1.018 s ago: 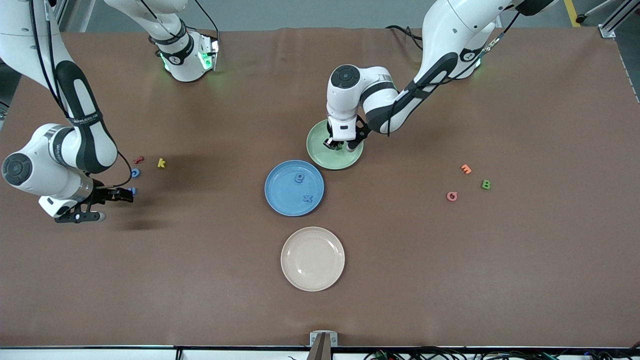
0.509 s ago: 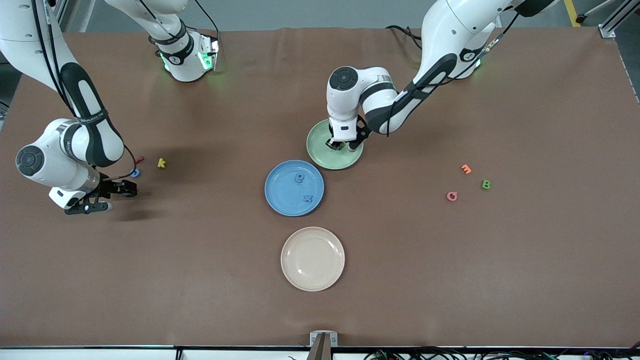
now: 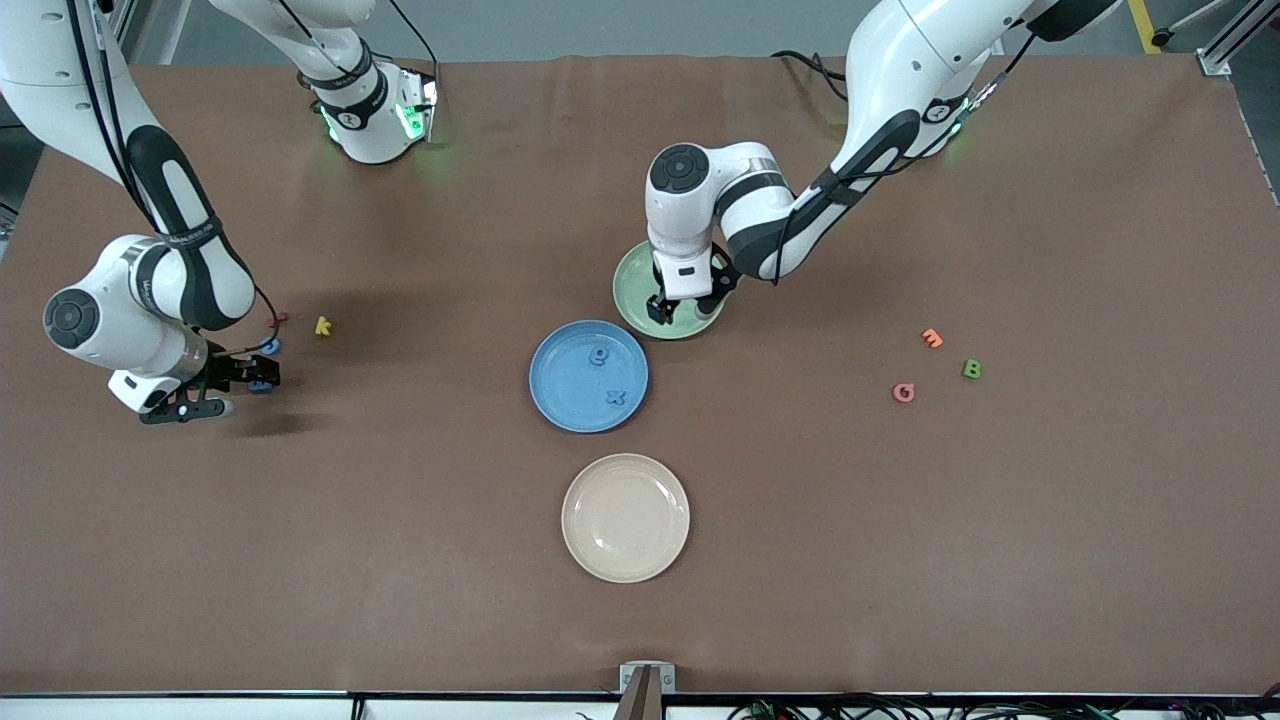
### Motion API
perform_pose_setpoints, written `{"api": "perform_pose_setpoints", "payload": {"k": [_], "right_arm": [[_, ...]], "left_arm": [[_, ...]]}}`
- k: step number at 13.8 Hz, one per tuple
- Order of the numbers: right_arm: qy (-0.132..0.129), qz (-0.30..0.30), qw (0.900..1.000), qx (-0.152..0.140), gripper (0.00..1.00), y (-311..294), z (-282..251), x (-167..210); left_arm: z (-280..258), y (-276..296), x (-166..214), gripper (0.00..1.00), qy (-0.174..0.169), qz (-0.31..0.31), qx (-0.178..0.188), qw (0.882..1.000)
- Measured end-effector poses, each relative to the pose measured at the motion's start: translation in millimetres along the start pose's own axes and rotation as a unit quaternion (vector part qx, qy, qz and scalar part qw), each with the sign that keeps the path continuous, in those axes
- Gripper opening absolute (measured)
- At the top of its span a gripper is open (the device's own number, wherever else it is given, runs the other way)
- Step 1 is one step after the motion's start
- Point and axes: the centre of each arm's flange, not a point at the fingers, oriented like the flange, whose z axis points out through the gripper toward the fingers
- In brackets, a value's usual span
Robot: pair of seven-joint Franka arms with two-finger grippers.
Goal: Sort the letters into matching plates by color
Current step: 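Release the n on the green plate while the right gripper grasps the m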
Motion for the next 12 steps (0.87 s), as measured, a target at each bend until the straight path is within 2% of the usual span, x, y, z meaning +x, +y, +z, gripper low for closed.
{"api": "perform_pose_setpoints", "payload": {"k": [1, 4, 5, 6, 7, 11, 12], "right_arm": [[-0.001, 0.0, 1.0, 0.001, 0.9, -0.6, 1.0, -0.8], [-0.004, -0.001, 1.0, 0.002, 0.87, -1.8, 3.7, -2.6], [-0.005, -0.001, 1.0, 0.002, 0.8, -2.0, 4.4, -2.8], [-0.005, -0.001, 1.0, 0.002, 0.8, -2.0, 4.9, -2.8], [-0.003, -0.002, 1.0, 0.001, 0.75, -2.0, 5.4, -2.5], [0.002, -0.002, 1.0, -0.002, 0.7, -1.8, 10.3, -1.7], [0.003, -0.002, 1.0, -0.002, 0.62, -1.7, 10.7, -1.5]], "left_arm": [[-3.4, 3.5, 6.2, 0.99, 0.008, -0.004, 0.005, 1.0], [-7.7, 1.4, 43.5, 1.0, 0.049, 0.018, 0.05, 0.997], [-8.5, -0.3, 60.7, 1.0, 0.06, 0.027, 0.066, 0.996], [-9.2, -2.3, 79.1, 1.0, 0.067, 0.036, 0.078, 0.994], [-10.5, -4.7, 99.0, 1.0, 0.071, 0.048, 0.087, 0.993], [-20.2, -26.6, 180.6, 0.99, 0.073, 0.095, 0.108, 0.987], [-22.3, -34.9, 200.0, 0.99, 0.07, 0.103, 0.114, 0.986]]}}
